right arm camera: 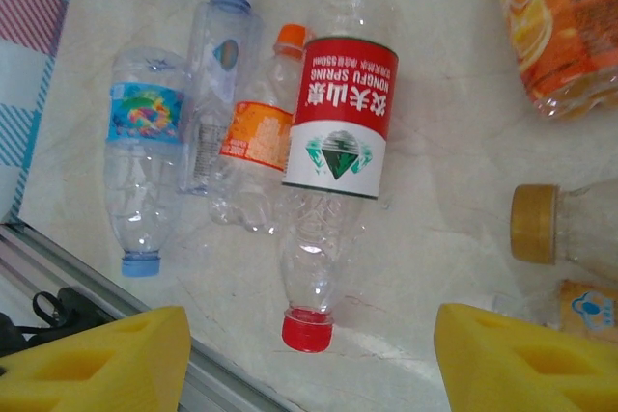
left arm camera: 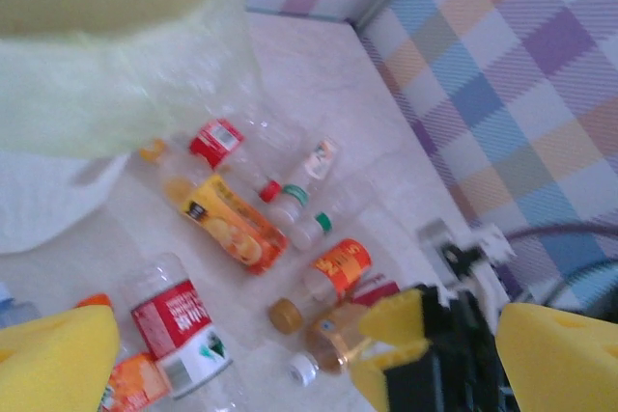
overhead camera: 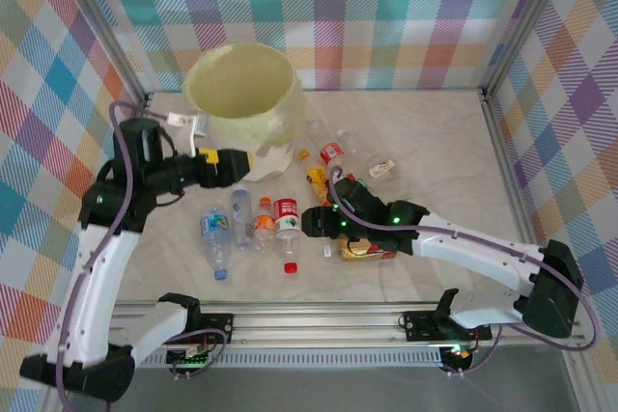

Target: Put the plastic bottles in the bin

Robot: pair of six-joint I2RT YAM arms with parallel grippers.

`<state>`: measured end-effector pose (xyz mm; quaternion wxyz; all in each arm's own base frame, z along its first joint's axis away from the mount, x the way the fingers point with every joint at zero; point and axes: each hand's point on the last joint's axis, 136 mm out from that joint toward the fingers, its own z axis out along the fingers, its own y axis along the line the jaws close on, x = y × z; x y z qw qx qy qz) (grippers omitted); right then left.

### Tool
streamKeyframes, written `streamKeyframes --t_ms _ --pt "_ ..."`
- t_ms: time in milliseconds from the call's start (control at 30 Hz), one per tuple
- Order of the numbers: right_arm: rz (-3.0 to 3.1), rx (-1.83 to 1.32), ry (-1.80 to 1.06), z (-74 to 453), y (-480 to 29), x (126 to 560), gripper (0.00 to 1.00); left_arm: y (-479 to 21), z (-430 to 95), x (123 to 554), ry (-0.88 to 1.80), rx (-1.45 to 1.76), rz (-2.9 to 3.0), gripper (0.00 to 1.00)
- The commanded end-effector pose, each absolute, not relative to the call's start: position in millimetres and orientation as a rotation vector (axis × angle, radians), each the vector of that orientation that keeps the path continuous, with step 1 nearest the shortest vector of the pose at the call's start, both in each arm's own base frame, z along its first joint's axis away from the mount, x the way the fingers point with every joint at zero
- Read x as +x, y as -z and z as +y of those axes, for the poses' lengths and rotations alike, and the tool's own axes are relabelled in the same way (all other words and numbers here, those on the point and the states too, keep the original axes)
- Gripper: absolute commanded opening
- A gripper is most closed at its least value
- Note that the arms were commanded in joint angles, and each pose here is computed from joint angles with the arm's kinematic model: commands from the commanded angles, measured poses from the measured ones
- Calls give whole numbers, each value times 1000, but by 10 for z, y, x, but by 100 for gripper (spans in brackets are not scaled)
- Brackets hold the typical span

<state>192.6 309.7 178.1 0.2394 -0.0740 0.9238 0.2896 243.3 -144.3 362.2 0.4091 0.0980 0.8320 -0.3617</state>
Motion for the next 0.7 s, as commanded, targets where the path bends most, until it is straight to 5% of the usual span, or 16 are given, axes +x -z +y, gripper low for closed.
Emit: streamKeyframes --t_ms 0,667 --pt "2550 -138 -776 3226 -1717 1958 67 -3711 -1538 2258 1020 317 1969 100" --pt "2662 -386 -785 3915 -1273 1733 64 -3249 -1466 1935 1041 275 1914 100"
